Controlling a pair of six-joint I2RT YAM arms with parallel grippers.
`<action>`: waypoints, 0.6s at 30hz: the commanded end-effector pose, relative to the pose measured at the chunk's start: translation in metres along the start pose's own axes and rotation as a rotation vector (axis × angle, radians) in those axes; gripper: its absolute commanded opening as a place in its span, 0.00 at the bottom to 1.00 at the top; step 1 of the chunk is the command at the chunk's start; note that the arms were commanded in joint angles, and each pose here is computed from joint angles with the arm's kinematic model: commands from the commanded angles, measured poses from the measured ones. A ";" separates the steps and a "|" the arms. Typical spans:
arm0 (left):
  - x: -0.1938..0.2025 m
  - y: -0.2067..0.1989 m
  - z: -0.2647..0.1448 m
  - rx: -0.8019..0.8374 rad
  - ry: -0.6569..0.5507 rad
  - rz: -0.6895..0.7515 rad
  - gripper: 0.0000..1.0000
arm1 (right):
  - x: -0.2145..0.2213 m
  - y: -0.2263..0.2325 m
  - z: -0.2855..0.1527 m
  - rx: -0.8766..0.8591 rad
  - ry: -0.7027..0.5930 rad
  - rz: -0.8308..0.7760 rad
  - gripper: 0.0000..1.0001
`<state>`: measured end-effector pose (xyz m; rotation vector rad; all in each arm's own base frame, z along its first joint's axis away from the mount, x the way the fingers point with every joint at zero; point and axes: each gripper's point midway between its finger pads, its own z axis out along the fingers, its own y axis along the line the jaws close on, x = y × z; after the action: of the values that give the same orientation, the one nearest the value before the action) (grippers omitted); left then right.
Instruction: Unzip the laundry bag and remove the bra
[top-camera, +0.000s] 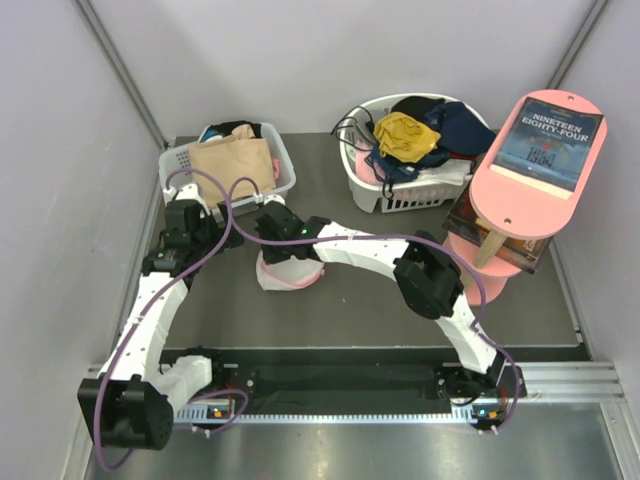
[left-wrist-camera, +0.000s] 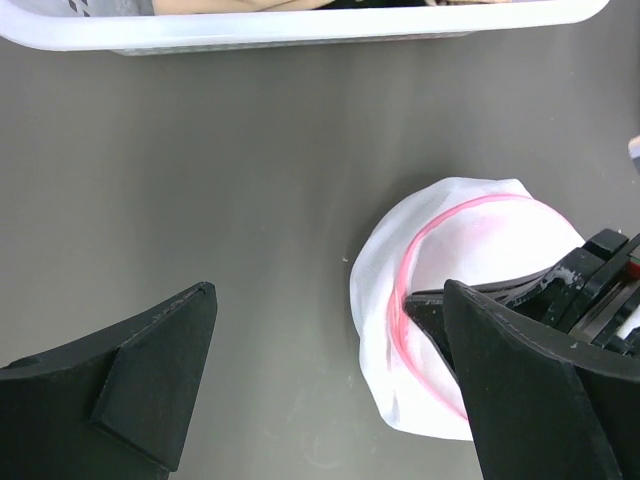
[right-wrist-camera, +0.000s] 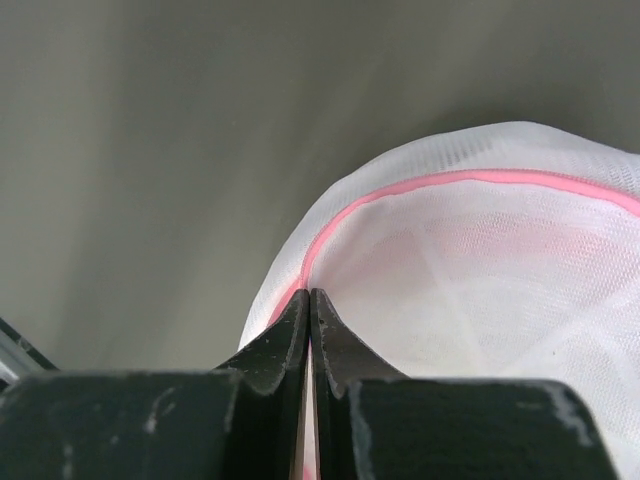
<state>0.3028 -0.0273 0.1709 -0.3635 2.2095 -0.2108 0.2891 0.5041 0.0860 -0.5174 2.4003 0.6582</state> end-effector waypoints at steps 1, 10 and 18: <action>-0.013 -0.003 -0.004 -0.001 -0.040 0.002 0.99 | -0.021 0.030 -0.016 -0.103 -0.047 -0.014 0.00; -0.014 0.001 -0.004 -0.023 -0.047 0.006 0.99 | -0.051 0.047 -0.061 -0.190 -0.146 0.014 0.00; -0.015 0.006 -0.005 -0.045 -0.057 0.014 0.99 | -0.056 0.042 -0.091 -0.189 -0.173 0.016 0.00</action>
<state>0.3032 -0.0216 0.1707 -0.3792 2.2037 -0.1741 0.2734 0.4992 0.1429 -0.5256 2.3124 0.8130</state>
